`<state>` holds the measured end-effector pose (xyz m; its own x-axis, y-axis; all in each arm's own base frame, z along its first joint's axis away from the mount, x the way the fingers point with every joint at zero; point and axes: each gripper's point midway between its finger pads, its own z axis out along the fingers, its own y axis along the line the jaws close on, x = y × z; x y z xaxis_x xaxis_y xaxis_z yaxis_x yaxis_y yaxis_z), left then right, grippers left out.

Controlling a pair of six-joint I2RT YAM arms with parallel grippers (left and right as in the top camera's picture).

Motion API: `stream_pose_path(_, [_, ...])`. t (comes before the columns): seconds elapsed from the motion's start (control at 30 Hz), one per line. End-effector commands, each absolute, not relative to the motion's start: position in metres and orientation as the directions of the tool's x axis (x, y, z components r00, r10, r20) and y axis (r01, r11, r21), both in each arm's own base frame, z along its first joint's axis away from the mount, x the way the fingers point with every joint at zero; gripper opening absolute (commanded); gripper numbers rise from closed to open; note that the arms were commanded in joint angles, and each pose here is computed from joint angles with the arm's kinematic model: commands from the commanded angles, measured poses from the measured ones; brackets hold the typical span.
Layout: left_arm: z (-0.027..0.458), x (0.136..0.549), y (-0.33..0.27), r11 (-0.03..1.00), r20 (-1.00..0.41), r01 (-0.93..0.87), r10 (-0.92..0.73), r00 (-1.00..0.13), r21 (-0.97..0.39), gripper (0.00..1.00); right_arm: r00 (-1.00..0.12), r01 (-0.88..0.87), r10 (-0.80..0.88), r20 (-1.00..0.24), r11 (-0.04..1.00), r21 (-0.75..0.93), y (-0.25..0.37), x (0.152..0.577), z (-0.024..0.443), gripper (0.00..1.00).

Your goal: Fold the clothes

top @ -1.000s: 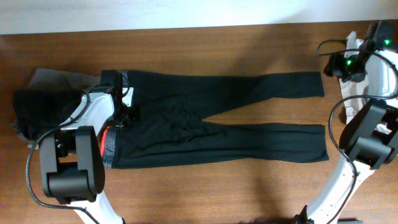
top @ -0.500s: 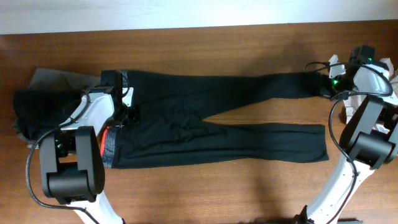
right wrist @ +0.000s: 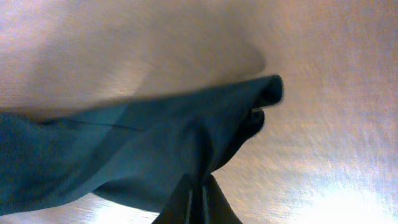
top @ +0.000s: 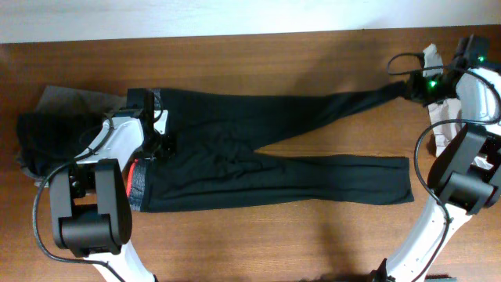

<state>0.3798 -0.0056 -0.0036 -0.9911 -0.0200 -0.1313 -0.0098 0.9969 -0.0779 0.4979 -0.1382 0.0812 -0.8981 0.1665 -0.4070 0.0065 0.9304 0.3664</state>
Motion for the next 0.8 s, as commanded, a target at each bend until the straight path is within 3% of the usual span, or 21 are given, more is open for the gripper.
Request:
stream_pose_path(0.0, [-0.045, 0.350, -0.002, 0.998, -0.003, -0.010, -0.010, -1.000, -0.057, 0.23, -0.839, -0.153, 0.055, -0.541, 0.931, 0.332, -0.128, 0.509, 0.129, 0.04])
stream_pose_path(0.23, [-0.045, 0.349, -0.002, 0.998, 0.000, -0.010, -0.010, -1.000, -0.057, 0.23, -0.933, 0.035, 0.060, -0.355, 0.996, 0.078, -0.188, 0.478, 0.078, 0.04])
stream_pose_path(0.4, [-0.045, 0.350, -0.002, 0.998, -0.005, -0.010, -0.010, -1.000, -0.057, 0.23, -0.939, 0.115, 0.141, -0.313, 0.988, 0.099, -0.208, 0.459, 0.058, 0.04])
stream_pose_path(0.57, [-0.045, 0.351, -0.002, 0.998, -0.008, -0.009, -0.010, -1.000, -0.057, 0.23, -0.941, 0.195, 0.222, -0.254, 0.972, 0.130, -0.221, 0.437, 0.039, 0.12])
stream_pose_path(0.67, [-0.045, 0.353, -0.002, 0.998, -0.015, -0.009, -0.010, -1.000, -0.056, 0.23, -0.944, 0.210, 0.237, -0.228, 0.968, 0.139, -0.220, 0.429, 0.032, 0.22])
stream_pose_path(0.7, [-0.045, 0.353, -0.002, 0.998, -0.016, -0.009, -0.010, -1.000, -0.056, 0.23, -0.945, 0.211, 0.238, -0.225, 0.967, 0.141, -0.219, 0.429, 0.032, 0.29])
stream_pose_path(0.73, [-0.045, 0.353, -0.002, 0.998, -0.016, -0.009, -0.010, -1.000, -0.056, 0.23, -0.941, 0.224, 0.252, -0.224, 0.964, 0.144, -0.219, 0.429, 0.032, 0.43])
stream_pose_path(0.77, [-0.045, 0.353, -0.002, 0.998, -0.016, -0.009, -0.010, -1.000, -0.056, 0.29, -0.937, 0.238, 0.267, -0.225, 0.960, 0.147, -0.219, 0.430, 0.032, 0.53])
